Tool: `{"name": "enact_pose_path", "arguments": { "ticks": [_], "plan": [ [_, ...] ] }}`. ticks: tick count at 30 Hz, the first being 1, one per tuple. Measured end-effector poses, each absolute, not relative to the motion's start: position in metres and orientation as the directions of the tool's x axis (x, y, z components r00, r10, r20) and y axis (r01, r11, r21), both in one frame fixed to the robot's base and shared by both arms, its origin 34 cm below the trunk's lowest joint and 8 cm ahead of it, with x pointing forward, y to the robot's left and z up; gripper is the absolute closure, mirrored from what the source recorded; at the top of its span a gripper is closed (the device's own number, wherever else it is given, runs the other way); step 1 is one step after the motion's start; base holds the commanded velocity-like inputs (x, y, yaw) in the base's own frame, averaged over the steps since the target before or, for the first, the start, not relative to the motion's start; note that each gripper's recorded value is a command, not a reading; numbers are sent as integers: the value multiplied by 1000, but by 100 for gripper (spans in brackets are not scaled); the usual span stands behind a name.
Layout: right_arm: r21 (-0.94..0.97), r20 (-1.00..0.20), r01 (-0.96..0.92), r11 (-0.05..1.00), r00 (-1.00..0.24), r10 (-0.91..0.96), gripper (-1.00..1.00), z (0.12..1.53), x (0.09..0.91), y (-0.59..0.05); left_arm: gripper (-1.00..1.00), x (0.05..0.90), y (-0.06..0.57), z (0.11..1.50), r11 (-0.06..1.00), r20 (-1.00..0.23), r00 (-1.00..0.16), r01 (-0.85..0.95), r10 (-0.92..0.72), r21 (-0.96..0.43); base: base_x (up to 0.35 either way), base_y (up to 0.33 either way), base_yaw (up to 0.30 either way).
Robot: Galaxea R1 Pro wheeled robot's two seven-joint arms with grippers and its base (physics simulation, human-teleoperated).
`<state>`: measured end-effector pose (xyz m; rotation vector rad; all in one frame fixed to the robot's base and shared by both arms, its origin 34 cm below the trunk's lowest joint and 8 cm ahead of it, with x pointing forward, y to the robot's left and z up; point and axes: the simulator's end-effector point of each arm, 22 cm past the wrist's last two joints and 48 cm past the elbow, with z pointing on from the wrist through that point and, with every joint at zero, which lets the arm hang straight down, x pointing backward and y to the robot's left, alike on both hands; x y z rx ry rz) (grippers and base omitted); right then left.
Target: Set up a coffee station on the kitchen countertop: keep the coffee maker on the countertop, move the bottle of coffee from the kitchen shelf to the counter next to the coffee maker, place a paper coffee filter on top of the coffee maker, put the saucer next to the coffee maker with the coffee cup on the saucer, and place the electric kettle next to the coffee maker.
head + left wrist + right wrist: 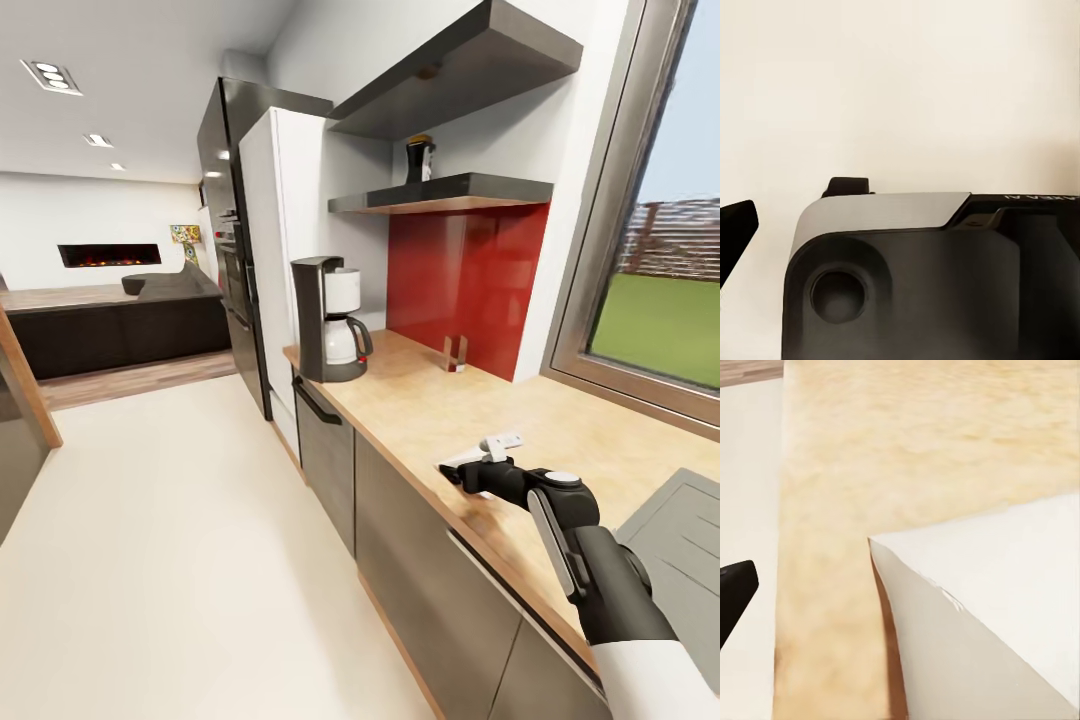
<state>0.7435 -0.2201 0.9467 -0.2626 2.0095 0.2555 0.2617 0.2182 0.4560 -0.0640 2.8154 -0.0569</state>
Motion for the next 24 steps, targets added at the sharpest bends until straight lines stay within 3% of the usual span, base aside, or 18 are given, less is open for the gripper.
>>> {"name": "enact_pose_path", "arguments": {
  "ticks": [24],
  "plan": [
    [65,-899,-295,953,-431,-72,-100,946,743,-220,-100,262,218,456,998,-318,-947,-38,-51,-47,5,7,0]
  ]
}}
